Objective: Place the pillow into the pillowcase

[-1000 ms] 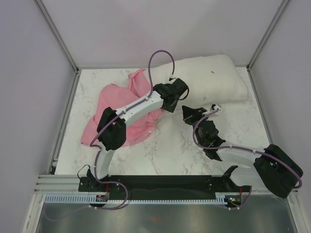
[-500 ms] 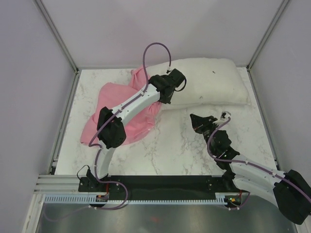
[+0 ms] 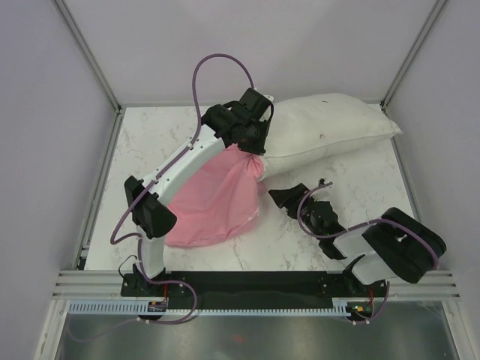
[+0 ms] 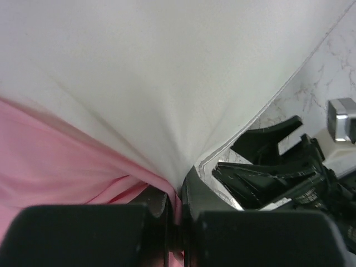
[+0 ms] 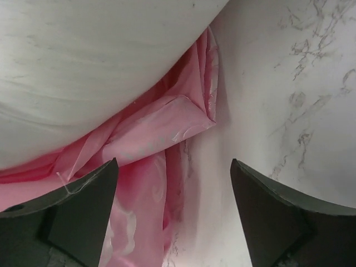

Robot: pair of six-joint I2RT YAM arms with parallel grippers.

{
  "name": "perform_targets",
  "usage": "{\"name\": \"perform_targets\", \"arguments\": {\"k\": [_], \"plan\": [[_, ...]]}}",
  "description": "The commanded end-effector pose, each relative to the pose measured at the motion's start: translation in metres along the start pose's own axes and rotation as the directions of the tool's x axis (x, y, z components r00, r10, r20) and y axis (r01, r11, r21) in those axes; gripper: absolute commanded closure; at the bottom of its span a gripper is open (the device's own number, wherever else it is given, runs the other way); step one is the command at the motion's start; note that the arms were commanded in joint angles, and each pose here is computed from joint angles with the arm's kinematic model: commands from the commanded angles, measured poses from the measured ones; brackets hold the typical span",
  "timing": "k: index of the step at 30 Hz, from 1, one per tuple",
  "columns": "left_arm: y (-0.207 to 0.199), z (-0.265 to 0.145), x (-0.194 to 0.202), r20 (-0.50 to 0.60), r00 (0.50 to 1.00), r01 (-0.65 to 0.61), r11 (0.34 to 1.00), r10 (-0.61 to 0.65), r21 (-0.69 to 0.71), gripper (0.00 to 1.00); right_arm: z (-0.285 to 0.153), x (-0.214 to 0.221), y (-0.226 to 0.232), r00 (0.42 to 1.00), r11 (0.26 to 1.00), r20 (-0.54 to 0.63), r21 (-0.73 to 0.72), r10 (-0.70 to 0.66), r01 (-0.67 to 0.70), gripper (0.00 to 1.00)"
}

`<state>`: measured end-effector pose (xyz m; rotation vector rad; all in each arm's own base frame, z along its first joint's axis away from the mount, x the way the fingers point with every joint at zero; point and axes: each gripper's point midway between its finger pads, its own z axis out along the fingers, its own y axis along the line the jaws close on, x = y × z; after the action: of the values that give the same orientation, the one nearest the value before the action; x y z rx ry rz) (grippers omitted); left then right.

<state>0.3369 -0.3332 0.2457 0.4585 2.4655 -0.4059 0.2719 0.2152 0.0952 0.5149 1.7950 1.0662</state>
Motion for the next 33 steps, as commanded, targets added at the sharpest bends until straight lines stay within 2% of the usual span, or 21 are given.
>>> {"name": "perform_targets", "arguments": {"k": [1,2,3,8,14,16,17,18,20,21,22,26,29,30,31,33], "plan": [[-0.027,-0.054,-0.041,0.147,0.987,0.044,0.983,-0.070,0.176,0.98,0.013,-0.009,0.049,0.977,0.961,-0.007,-0.178,0.214,-0.212,0.08],[-0.028,-0.055,-0.041,0.148,0.986,0.044,0.982,-0.071,0.182,0.98,0.019,0.001,0.040,0.970,0.958,-0.029,-0.154,0.240,-0.242,0.04],[-0.029,-0.054,-0.040,0.143,0.987,0.046,0.981,-0.074,0.187,0.98,0.019,-0.004,0.054,0.960,0.935,-0.030,-0.223,0.277,-0.277,0.02],[-0.032,-0.054,-0.040,0.138,0.987,0.056,0.977,-0.086,0.206,0.98,0.047,0.016,0.054,0.909,0.877,-0.107,-0.240,0.402,-0.416,0.02],[-0.031,-0.051,-0.036,0.128,0.988,0.056,0.978,-0.083,0.203,0.98,0.070,0.019,0.058,0.910,0.877,-0.068,-0.246,0.409,-0.412,0.02],[-0.030,-0.051,-0.034,0.124,0.989,0.055,0.978,-0.081,0.201,0.98,0.078,0.021,0.056,0.913,0.886,-0.064,-0.224,0.402,-0.406,0.13],[-0.030,-0.051,-0.034,0.128,0.989,0.053,0.978,-0.080,0.200,0.98,0.083,0.018,0.062,0.914,0.884,-0.056,-0.238,0.402,-0.403,0.23],[-0.028,-0.050,-0.034,0.127,0.989,0.054,0.979,-0.079,0.195,0.98,0.084,0.016,0.062,0.920,0.890,-0.042,-0.236,0.391,-0.389,0.48],[-0.024,-0.049,-0.032,0.130,0.989,0.046,0.983,-0.070,0.176,0.98,0.079,0.004,0.060,0.924,0.900,0.018,-0.230,0.383,-0.369,0.73],[-0.021,-0.046,-0.028,0.121,0.990,0.047,0.986,-0.067,0.161,0.98,0.076,0.002,0.052,0.935,0.920,0.041,-0.201,0.351,-0.337,0.94],[-0.017,-0.043,-0.027,0.123,0.991,0.043,0.989,-0.061,0.139,0.98,0.073,-0.002,0.049,0.939,0.929,0.066,-0.185,0.338,-0.321,1.00],[-0.008,-0.024,-0.009,0.127,0.992,0.005,0.997,-0.014,0.071,0.98,0.043,-0.027,0.046,0.959,0.962,0.145,-0.158,0.245,-0.222,1.00],[0.008,0.011,0.009,0.160,0.986,-0.025,0.997,0.036,-0.071,0.98,0.023,-0.037,0.041,0.972,0.983,0.168,-0.109,0.165,-0.148,1.00],[0.012,0.029,0.018,0.178,0.983,-0.026,0.992,0.048,-0.125,0.98,0.018,-0.034,0.024,0.978,0.992,0.163,-0.034,0.128,-0.124,1.00],[0.015,0.037,0.022,0.187,0.981,-0.022,0.988,0.051,-0.156,0.98,0.008,-0.045,0.035,0.974,0.991,0.186,-0.064,0.129,-0.119,1.00],[0.016,0.058,0.041,0.186,0.978,-0.050,0.973,0.093,-0.227,0.98,-0.005,-0.043,0.001,0.981,0.994,0.177,0.058,0.081,-0.092,1.00]]}}
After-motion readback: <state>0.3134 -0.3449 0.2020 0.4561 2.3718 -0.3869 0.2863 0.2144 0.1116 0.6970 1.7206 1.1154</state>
